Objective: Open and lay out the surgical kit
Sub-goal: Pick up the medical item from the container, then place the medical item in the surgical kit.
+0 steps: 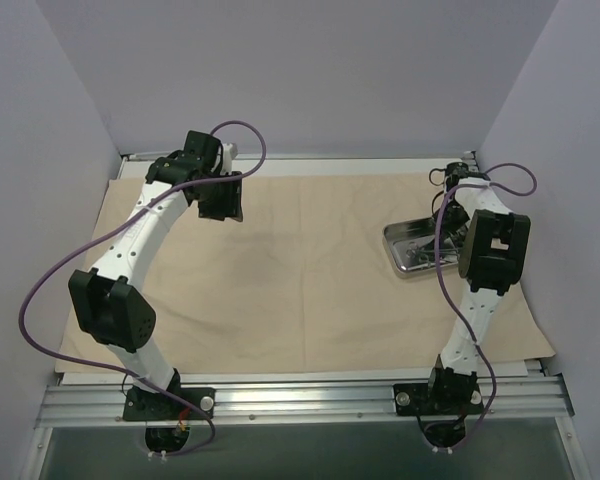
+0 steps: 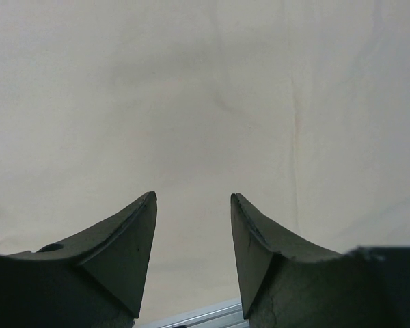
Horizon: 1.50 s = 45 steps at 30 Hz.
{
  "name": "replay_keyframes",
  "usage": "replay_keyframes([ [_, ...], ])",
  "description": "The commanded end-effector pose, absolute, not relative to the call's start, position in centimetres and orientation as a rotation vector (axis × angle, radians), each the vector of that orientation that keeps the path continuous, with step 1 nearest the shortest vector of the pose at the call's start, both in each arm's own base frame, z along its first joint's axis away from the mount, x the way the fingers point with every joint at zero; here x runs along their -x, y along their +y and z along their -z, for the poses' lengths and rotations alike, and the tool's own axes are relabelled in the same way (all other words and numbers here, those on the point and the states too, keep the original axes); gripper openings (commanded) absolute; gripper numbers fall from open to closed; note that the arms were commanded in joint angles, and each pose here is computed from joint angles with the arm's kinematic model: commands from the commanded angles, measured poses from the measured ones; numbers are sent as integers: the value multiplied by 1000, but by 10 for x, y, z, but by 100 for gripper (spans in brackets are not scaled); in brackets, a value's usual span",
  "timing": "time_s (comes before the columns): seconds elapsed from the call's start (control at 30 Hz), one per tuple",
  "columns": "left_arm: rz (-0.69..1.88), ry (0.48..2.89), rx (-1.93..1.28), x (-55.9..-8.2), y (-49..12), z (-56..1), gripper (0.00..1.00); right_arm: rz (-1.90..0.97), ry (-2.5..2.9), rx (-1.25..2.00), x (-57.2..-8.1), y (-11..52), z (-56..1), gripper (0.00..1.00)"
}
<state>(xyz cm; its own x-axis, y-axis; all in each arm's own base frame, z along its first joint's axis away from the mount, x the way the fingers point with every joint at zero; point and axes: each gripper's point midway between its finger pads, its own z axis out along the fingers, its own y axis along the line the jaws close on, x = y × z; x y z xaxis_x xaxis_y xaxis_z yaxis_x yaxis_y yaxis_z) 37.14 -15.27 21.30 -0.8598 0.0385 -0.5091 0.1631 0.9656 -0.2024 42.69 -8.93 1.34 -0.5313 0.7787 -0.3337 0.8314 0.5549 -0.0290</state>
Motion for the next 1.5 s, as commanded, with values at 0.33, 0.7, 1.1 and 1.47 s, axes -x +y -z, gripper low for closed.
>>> replay_keyframes([
  [0.33,450,2563,-153,-382,-174,-228,53,176,2505,-1216,-405,-78,-75,0],
  [0.7,679,2554,-167,-383,-203,-229,52,-94,2504,-646,-432,-20,-127,0],
  [1.1,1149,2484,-151,-379,-219,-238,57,-318,2371,598,-391,206,-163,0],
  [1.47,1373,2577,-43,-356,-228,-203,57,-314,2226,1058,-337,272,-167,0],
])
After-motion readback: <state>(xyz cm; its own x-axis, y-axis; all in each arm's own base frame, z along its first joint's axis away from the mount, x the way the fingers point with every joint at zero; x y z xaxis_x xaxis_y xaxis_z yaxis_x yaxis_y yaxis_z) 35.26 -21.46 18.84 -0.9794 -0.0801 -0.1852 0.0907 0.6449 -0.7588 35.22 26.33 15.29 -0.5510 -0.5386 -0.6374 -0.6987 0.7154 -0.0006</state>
